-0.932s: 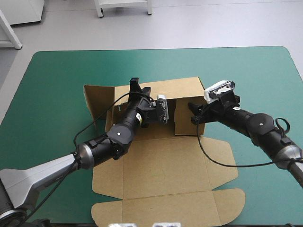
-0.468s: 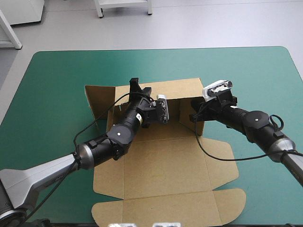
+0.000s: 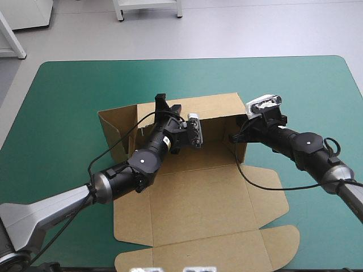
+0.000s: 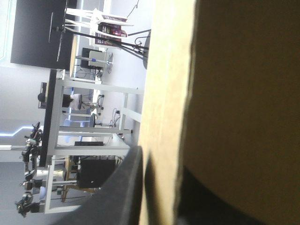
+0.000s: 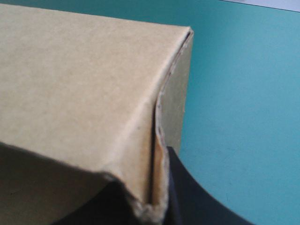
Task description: Fold the box
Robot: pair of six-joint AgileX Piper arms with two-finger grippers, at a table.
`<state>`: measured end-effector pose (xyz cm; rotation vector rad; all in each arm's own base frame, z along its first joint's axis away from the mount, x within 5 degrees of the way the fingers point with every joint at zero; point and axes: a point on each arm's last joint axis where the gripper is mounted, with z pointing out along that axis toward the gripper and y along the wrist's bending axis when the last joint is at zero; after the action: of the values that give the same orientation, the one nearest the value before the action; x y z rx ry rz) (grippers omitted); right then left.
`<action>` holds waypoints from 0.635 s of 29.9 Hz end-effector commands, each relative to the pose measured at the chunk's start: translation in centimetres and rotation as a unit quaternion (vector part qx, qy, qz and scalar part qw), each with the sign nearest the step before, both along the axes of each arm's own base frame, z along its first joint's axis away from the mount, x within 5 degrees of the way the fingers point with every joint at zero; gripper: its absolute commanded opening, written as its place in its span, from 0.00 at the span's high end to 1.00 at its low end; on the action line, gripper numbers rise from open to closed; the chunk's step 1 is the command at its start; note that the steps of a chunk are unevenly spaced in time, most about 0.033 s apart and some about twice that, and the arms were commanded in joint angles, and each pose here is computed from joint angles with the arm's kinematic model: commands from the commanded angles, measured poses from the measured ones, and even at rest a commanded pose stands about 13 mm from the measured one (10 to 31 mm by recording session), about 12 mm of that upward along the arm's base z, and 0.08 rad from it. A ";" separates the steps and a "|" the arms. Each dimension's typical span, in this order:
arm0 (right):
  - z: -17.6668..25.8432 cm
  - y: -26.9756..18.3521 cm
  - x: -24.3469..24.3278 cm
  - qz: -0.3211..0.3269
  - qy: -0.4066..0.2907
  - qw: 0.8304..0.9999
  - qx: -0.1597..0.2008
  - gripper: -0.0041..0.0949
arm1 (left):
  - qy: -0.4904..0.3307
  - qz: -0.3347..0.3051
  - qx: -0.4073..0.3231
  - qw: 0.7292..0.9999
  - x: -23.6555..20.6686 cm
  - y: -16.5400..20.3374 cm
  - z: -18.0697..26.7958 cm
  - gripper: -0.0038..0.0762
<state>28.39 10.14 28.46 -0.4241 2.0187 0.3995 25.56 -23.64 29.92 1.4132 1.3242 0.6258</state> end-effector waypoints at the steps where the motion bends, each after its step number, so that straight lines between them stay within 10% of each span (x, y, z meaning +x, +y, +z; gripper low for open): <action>1: 2.2 0.9 -0.7 0.037 -0.014 0.998 0.040 0.98 | -0.017 -0.012 -0.058 0.998 -1.3 0.0 3.2 0.62; 5: 2.2 0.6 -0.5 0.020 -0.010 0.999 0.049 0.98 | -0.009 -0.022 -0.085 0.996 -3.1 -0.5 4.2 0.41; 19: 2.2 0.2 -0.2 -0.015 -0.012 0.998 0.055 0.98 | 0.162 -0.026 -0.382 0.909 -7.7 0.1 12.5 0.40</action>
<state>28.23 10.49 28.47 -0.3940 2.0337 0.4568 18.56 -24.79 38.40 1.0314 1.5668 -0.0637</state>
